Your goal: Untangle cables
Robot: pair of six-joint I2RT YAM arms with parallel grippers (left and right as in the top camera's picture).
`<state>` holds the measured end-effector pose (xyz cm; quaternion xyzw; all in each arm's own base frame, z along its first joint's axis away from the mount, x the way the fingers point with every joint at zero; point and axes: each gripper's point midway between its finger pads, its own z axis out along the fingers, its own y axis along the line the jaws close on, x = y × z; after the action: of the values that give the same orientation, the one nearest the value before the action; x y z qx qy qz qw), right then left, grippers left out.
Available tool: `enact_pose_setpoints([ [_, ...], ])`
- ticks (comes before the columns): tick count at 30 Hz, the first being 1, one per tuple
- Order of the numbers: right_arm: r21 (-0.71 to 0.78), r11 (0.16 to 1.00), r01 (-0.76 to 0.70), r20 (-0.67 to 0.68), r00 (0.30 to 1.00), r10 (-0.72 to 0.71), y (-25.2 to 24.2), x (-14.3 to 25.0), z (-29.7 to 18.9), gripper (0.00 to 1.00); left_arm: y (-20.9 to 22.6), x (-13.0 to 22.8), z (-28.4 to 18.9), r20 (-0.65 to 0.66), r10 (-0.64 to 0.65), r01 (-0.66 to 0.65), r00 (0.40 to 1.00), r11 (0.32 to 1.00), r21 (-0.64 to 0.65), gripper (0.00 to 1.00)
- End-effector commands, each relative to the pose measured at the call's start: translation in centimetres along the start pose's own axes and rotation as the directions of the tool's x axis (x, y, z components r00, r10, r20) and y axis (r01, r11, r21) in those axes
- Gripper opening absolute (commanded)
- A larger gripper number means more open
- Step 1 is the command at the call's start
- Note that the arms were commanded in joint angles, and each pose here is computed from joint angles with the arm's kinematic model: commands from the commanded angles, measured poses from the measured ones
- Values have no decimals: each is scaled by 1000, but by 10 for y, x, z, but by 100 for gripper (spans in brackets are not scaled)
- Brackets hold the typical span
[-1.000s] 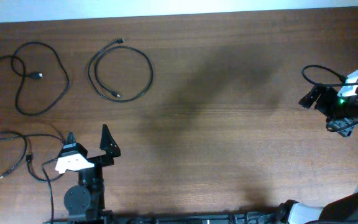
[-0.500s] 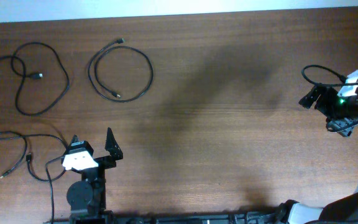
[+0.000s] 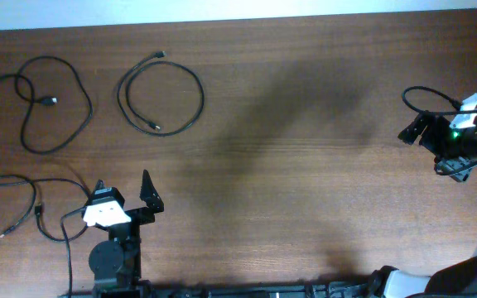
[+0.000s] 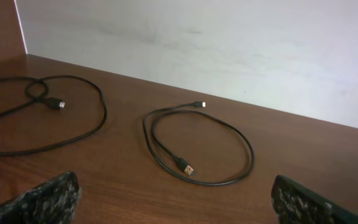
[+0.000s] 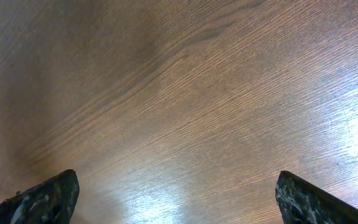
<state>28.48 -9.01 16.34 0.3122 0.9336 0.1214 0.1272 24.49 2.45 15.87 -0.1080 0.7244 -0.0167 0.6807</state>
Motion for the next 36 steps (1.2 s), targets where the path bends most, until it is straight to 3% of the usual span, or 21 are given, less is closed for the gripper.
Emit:
enact_pose_setpoints([
  [1, -2, 1000, -6, 2, 1000, 6, 0, -1, -1, 99, -2, 3, 0, -11, 17, -17, 1000, 1000, 12, 99],
  [14, -16, 1000, 19, 62, 998, -18, 7, 1, -18, 99, -2, 3, 0, -11, 17, -17, 1000, 1000, 12, 99],
  [19, -62, 984, 166, 154, 976, -155, 46, 20, -47, 99, -2, 3, 0, -11, 17, -17, 1000, 1000, 12, 99],
  [26, -147, 894, 423, 288, 883, -370, 101, 71, -91, 99, -2, 3, 0, -11, 17, -17, 1000, 1000, 12, 99],
  [36, -122, 850, 513, 597, 722, -350, 81, 115, -163, 99, -2, 3, 0, -11, 17, -17, 1000, 1000, 12, 99],
])
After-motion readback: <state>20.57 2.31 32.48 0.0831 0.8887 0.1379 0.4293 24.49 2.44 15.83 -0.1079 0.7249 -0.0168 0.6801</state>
